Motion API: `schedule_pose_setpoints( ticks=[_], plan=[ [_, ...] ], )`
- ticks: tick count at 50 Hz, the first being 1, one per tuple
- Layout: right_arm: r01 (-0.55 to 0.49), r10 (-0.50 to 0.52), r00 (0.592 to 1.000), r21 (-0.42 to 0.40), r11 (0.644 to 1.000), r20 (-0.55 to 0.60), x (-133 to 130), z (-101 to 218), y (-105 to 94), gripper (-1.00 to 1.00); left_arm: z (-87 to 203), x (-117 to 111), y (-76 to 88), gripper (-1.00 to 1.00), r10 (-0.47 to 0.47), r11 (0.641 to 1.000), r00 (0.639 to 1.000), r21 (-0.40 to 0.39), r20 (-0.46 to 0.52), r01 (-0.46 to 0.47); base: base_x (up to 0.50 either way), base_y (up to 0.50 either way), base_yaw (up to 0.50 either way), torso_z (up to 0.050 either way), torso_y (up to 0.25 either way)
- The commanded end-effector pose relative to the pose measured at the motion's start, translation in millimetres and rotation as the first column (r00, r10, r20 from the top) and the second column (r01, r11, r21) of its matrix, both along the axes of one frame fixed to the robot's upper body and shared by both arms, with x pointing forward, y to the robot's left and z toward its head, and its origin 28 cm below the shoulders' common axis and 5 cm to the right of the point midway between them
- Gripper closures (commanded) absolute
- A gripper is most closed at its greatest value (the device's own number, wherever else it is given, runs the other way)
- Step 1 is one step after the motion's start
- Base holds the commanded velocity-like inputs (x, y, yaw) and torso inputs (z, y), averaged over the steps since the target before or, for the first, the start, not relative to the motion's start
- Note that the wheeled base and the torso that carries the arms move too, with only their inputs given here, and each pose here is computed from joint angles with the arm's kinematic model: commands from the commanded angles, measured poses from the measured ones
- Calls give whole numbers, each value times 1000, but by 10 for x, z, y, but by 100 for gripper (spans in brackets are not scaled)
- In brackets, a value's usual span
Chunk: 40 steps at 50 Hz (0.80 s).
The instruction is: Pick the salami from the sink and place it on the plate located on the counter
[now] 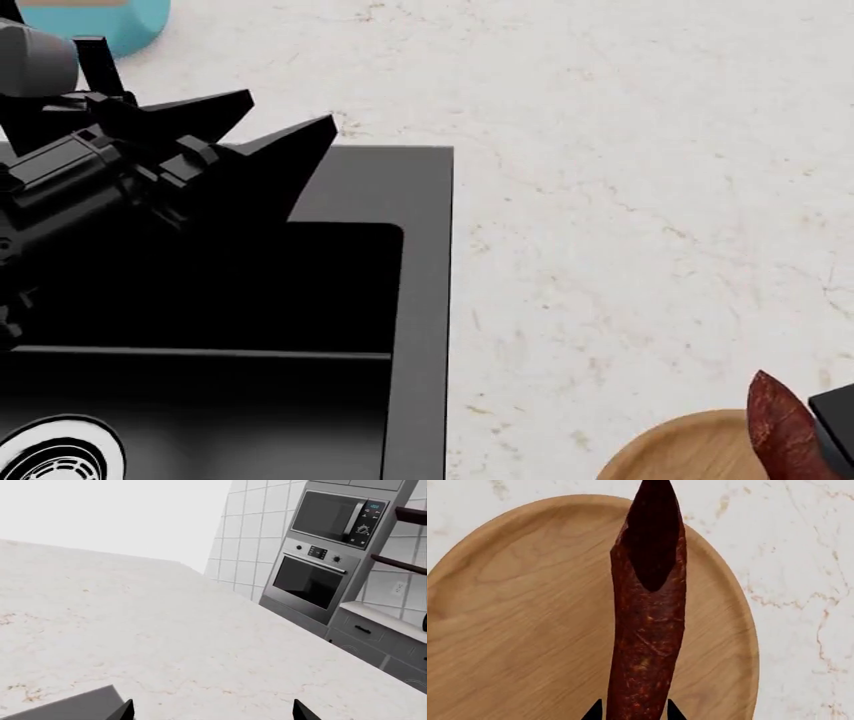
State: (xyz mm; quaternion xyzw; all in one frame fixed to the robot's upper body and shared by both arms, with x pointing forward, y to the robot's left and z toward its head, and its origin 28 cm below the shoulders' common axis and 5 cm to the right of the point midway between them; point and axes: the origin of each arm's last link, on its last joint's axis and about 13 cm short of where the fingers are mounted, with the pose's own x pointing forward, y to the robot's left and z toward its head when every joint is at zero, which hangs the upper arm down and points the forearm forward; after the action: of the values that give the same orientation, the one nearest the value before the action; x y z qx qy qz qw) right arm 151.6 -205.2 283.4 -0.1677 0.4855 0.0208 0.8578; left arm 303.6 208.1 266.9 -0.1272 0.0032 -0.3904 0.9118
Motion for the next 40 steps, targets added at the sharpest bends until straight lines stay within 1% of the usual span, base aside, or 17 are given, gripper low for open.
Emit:
schedule_pose_setpoints(
  ticks=[1,8,16,26,31,32,37,40],
  plan=[
    [-4,4,998,-6,1000,-56,-7,-127,-10,100,21,-1,-6,-100,1,998,999,-67,54,3,0,0,0,0,0],
    [-26,25,996,-7,1000,-91,-61,-185,21,100,24,4,-7,-100,-3,997,999,-72,51,7,0,0,0,0,0],
    [-31,29,991,-11,999,-132,-47,-308,36,100,14,4,-4,-100,-6,997,999,-74,51,10,0,0,0,0,0],
    [-32,29,987,-15,999,-160,-11,-402,41,100,6,12,-5,-100,-8,997,999,-75,50,12,0,0,0,0,0],
    [-29,27,987,-11,999,-157,-15,-398,36,100,-1,16,-9,-100,-12,997,999,-75,49,16,3,0,0,0,0],
    [-30,27,988,-13,999,-154,-20,-389,34,-100,-2,16,-9,-100,-13,997,999,-76,48,17,0,0,0,0,-10],
    [-27,24,991,-20,999,-135,-42,-325,33,-100,11,5,-10,-100,-17,997,999,-77,48,21,0,0,0,0,0],
    [-28,25,995,-27,999,-97,-84,-202,38,-100,15,0,-17,-100,-19,997,999,-78,48,23,0,0,0,0,0]
  ],
)
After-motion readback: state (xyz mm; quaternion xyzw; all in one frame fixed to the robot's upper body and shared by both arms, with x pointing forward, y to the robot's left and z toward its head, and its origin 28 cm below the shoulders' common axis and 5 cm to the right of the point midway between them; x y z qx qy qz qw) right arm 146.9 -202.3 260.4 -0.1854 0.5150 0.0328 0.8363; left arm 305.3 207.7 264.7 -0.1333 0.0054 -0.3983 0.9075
